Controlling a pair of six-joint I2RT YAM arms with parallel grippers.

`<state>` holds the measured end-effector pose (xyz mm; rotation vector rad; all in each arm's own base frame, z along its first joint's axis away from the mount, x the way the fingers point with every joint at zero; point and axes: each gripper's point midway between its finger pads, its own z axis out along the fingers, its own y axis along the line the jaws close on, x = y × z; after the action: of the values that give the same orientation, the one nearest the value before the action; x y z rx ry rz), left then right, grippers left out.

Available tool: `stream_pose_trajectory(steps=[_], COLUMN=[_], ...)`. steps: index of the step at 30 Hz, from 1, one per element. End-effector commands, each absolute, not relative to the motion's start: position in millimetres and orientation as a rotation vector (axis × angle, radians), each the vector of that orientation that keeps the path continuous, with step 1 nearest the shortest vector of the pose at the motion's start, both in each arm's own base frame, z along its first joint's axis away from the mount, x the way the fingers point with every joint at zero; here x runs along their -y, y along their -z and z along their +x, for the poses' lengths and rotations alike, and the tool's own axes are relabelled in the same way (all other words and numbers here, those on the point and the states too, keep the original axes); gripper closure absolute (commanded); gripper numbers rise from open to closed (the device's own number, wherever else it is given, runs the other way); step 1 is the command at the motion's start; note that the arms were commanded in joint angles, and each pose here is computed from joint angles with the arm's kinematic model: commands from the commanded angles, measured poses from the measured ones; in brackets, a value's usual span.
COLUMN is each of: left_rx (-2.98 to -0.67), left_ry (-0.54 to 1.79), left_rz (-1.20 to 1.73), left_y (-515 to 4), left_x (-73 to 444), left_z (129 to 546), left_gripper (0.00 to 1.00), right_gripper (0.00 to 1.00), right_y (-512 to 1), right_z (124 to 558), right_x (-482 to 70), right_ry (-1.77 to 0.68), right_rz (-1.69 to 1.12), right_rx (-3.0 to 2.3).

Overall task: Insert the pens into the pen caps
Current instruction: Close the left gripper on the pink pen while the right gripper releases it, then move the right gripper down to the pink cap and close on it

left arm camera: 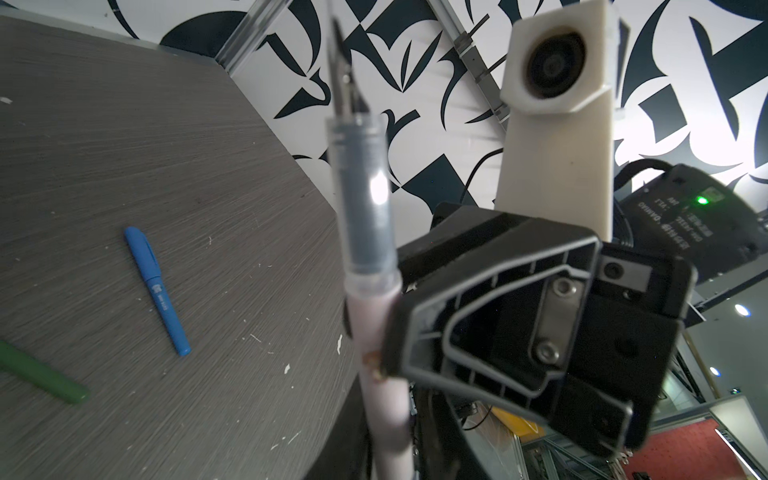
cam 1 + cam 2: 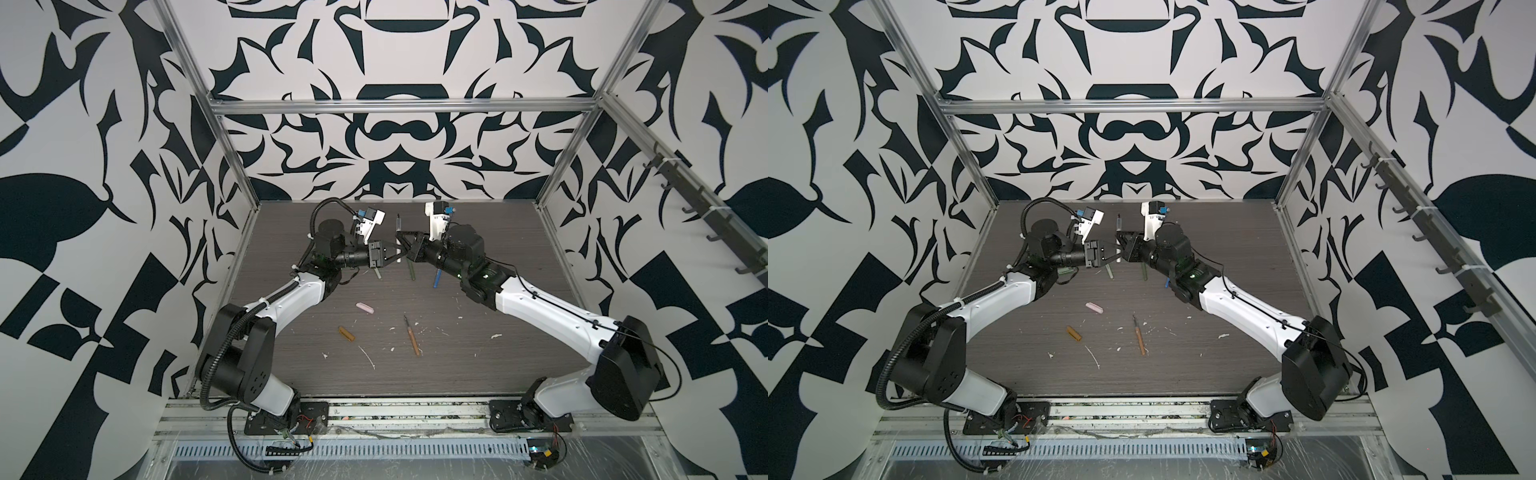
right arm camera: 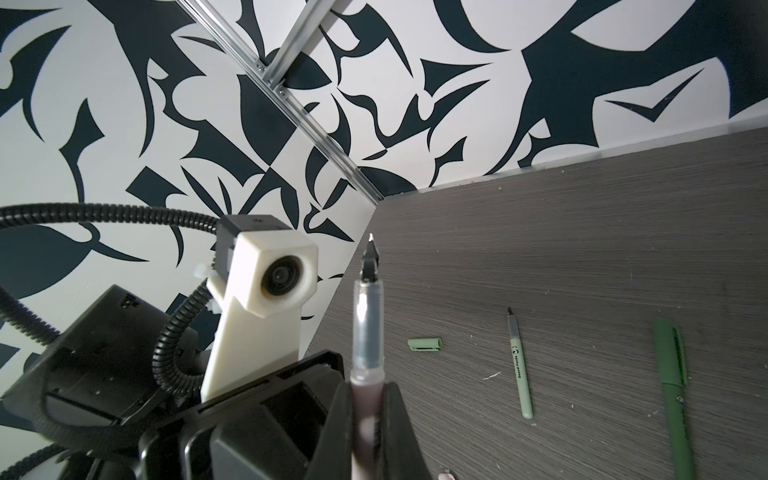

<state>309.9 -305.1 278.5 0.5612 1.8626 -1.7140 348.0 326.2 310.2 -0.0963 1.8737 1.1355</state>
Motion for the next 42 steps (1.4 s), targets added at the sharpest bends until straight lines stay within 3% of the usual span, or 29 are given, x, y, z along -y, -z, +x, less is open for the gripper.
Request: stream_pose_trajectory(steps=[1,4,9,14,20,26,30,42], left_rx=[-1.805,-1.805,-1.819,-1.913,-1.979,-1.855,-1.69,-1.415], left_ry=[1.691,1.682,1.634,1.459,1.116,0.851,0.838,1.028], left_rz=[0.591,0.584,0.557,0.478,0.361,0.258,0.254,0.568], left_y=[-295,-295,-293,-280,-276,-308,-334,-378], left_x=[305,304,301,288,252,207,196,224], left_z=[308,309,313,329,350,351,337,283], left_gripper=[0.88,0.95,1.0,1.0,1.0,1.0,1.0,1.0], right_gripper=[1.0,0.99,0.76,0.72,0.76,0.97,1.0,0.94], right_y=[-330,-333,-346,-358,-346,-248,-202,-113], right_z=[341,339,330,325,317,323,322,318], right_x=[-332,-332,-331,-310,-289,-316,-343,-394], right_ry=[-1.178,-1.182,-1.187,-1.01,-0.876,-0.789,-0.81,-0.451], right_rz=[-0.123,-0.134,-0.176,-0.236,-0.264,-0.404,-0.497,-0.836], right_rx=[-1.812,-1.808,-1.797,-1.831,-1.91,-2.231,-2.342,-2.51])
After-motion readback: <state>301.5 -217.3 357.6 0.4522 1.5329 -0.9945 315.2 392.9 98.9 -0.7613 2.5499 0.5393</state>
